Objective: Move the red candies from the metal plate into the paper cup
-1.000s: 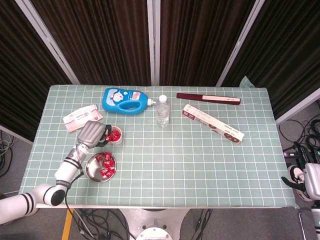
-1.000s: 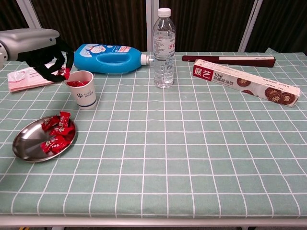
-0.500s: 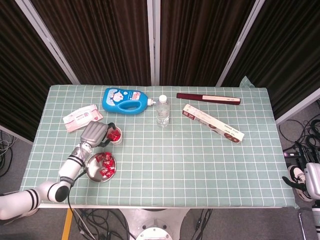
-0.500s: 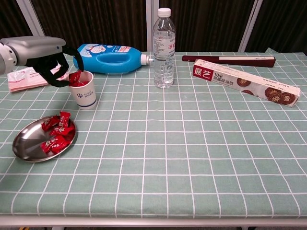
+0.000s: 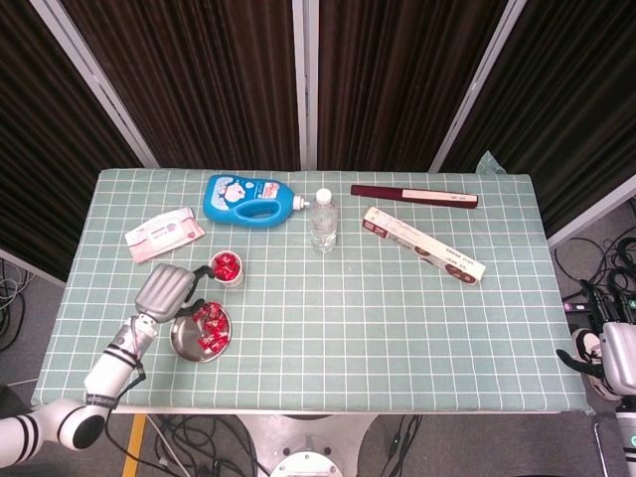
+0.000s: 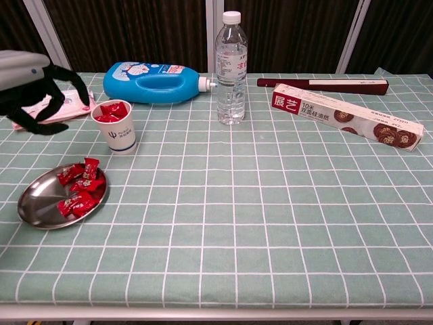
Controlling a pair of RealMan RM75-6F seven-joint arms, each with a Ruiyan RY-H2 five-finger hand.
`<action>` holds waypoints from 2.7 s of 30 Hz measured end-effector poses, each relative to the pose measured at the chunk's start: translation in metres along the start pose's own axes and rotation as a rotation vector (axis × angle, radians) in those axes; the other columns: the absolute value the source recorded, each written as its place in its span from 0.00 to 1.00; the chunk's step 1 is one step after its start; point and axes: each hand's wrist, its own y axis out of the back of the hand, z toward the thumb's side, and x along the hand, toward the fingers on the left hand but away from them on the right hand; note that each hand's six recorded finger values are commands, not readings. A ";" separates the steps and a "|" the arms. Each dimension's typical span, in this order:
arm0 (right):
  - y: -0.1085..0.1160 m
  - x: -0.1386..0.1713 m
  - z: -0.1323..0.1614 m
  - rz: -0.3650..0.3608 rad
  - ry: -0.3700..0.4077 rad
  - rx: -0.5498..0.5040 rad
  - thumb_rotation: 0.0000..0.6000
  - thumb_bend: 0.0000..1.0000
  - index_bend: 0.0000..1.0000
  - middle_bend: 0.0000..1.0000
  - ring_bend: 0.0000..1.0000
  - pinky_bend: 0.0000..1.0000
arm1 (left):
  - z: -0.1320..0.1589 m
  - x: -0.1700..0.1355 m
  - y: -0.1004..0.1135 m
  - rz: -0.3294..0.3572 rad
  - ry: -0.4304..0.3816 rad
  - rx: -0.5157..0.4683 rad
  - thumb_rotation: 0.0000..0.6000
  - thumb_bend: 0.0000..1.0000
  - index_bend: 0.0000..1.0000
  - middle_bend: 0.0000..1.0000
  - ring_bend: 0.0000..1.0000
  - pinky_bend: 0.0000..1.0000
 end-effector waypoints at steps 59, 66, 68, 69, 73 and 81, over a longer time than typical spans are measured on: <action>0.000 -0.001 0.002 0.008 -0.006 0.005 1.00 0.03 0.00 0.14 0.00 0.35 | 0.003 0.006 -0.089 -0.233 0.026 0.021 1.00 0.42 0.62 0.85 0.93 1.00; 0.000 -0.001 0.003 0.007 -0.003 0.003 1.00 0.03 0.00 0.14 0.00 0.35 | -0.003 0.006 -0.068 -0.172 0.041 -0.048 1.00 0.44 0.62 0.85 0.93 1.00; 0.000 -0.001 0.003 0.007 -0.003 0.003 1.00 0.03 0.00 0.14 0.00 0.35 | -0.005 0.008 -0.054 -0.132 0.048 -0.066 1.00 0.44 0.62 0.85 0.93 1.00; 0.000 -0.001 0.002 0.007 -0.003 0.003 1.00 0.03 0.00 0.14 0.00 0.35 | -0.007 0.010 -0.044 -0.103 0.051 -0.078 1.00 0.44 0.62 0.85 0.93 1.00; 0.000 0.000 0.001 0.006 -0.004 0.003 1.00 0.03 0.00 0.14 0.00 0.35 | -0.009 0.021 -0.009 -0.013 0.058 -0.107 1.00 0.44 0.62 0.85 0.93 1.00; 0.000 0.000 -0.001 0.003 -0.010 0.000 1.00 0.03 0.00 0.14 0.00 0.35 | -0.001 0.057 0.026 0.033 0.043 -0.084 1.00 0.44 0.61 0.84 0.93 1.00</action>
